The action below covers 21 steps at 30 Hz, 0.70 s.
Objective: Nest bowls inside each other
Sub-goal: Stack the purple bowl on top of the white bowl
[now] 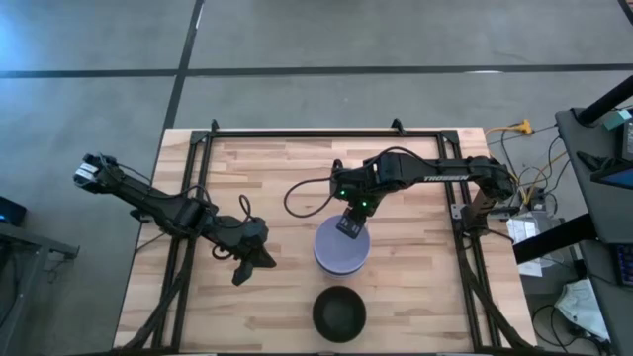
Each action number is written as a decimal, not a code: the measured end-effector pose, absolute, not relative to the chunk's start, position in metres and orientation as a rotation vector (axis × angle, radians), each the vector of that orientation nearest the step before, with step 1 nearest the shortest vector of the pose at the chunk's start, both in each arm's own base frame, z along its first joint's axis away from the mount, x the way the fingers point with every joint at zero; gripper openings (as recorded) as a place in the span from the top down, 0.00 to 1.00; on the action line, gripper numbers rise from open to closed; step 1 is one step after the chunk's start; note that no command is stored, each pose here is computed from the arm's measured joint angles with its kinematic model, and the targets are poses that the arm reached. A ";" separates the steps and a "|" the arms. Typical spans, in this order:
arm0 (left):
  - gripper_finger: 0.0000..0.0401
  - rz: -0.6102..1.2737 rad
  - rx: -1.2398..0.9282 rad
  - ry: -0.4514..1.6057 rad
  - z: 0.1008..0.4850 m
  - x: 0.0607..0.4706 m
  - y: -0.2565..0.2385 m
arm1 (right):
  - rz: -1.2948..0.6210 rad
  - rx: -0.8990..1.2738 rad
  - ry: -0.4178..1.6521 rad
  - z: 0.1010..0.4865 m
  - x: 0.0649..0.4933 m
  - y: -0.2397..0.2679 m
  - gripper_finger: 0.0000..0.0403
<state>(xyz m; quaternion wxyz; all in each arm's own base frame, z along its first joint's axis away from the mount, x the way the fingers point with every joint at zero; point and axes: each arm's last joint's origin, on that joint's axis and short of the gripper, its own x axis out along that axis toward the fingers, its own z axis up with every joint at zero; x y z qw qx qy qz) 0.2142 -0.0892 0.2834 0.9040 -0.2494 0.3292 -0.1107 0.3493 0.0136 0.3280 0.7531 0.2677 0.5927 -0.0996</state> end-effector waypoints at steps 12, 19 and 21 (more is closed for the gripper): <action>1.00 -0.229 -0.517 0.681 0.283 0.214 -0.089 | -0.221 0.577 1.300 0.325 0.350 0.014 0.97; 1.00 -0.225 -0.523 0.684 0.283 0.215 -0.089 | -0.223 0.568 1.292 0.321 0.351 0.016 0.97; 1.00 -0.225 -0.523 0.684 0.283 0.215 -0.089 | -0.221 0.566 1.294 0.321 0.351 0.018 0.97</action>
